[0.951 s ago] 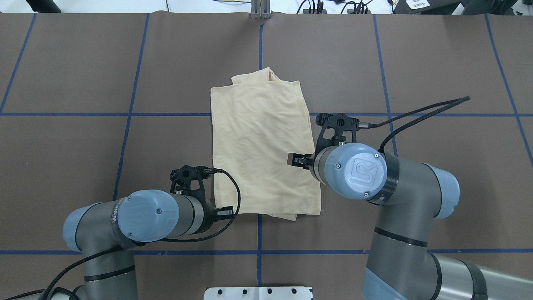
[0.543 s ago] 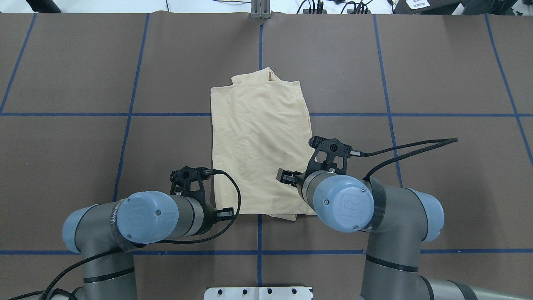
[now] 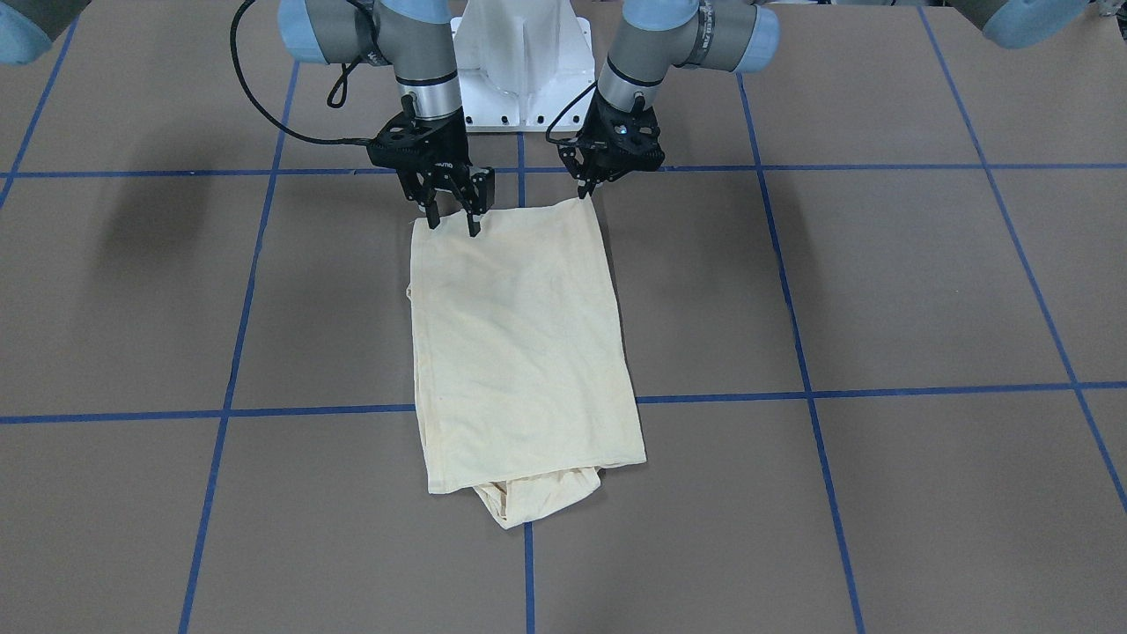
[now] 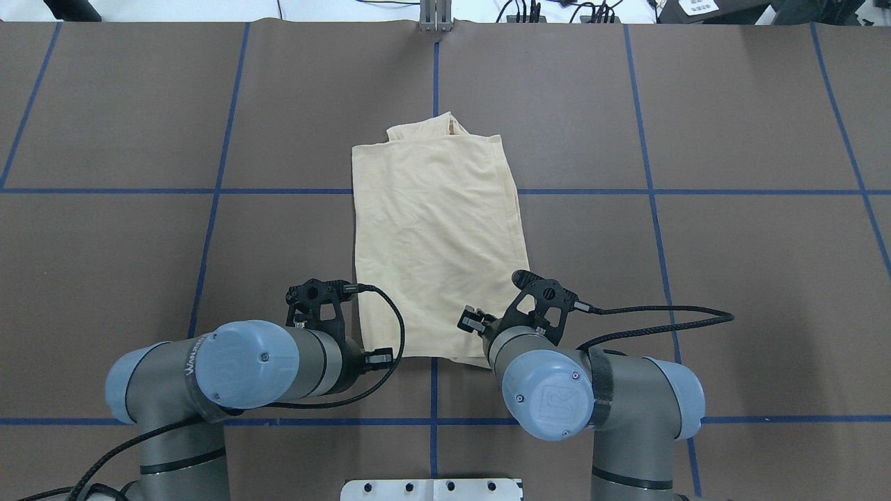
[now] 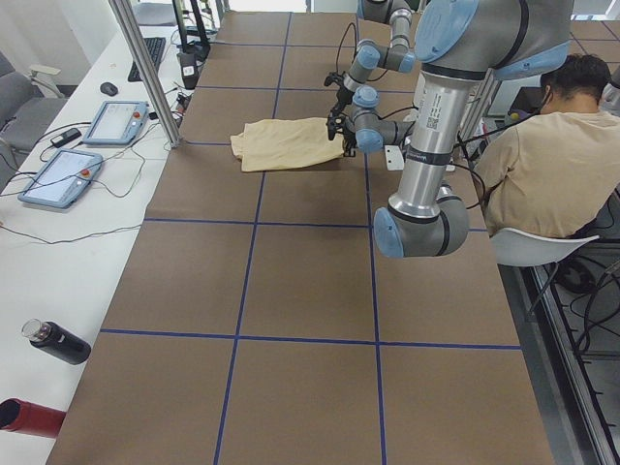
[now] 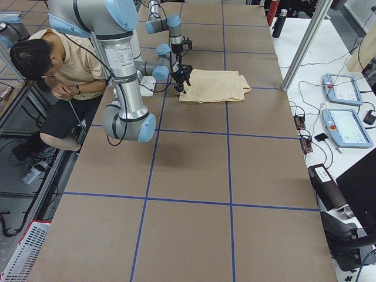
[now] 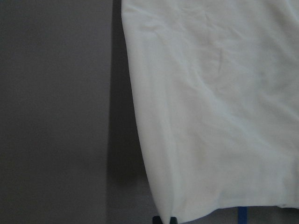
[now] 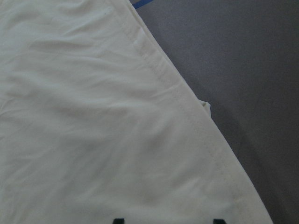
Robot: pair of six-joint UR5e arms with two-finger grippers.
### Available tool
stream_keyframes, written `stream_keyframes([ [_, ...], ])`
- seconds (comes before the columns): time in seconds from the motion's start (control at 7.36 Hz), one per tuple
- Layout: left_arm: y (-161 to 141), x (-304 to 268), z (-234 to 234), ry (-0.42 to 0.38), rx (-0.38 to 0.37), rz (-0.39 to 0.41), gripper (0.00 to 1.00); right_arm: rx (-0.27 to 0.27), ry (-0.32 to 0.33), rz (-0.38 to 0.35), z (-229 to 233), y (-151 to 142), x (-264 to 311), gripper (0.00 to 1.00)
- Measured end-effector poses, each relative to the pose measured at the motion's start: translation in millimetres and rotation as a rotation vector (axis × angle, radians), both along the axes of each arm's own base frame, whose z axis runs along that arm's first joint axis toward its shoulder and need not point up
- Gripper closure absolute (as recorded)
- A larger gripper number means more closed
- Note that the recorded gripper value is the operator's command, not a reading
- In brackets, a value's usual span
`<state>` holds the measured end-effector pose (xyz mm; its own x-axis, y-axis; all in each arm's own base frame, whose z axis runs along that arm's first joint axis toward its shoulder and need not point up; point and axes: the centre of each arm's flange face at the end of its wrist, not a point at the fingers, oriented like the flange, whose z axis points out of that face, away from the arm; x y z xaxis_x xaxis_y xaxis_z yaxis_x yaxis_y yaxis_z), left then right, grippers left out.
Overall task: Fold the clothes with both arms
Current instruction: 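Lower both grippers to the near corners of the folded shirt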
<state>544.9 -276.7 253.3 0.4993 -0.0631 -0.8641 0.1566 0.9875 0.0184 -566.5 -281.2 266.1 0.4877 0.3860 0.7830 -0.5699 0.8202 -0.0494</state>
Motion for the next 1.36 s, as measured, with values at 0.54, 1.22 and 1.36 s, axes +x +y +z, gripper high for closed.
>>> stream_keyframes([
  [0.54, 1.3, 0.4, -1.0, 0.005, 0.001, 0.004, 1.00, -0.012, 0.035, 0.007, 17.8, -0.4, -11.5, 0.38],
  [1.22, 1.9, 0.6, -1.0, 0.007, 0.002, 0.005, 1.00, -0.013, 0.040, 0.015, 14.8, -5.0, -19.0, 1.00],
  [1.36, 2.4, 0.7, -1.3, 0.008, 0.003, 0.006, 1.00, -0.013, 0.037, 0.017, 11.6, -6.1, -19.3, 1.00],
])
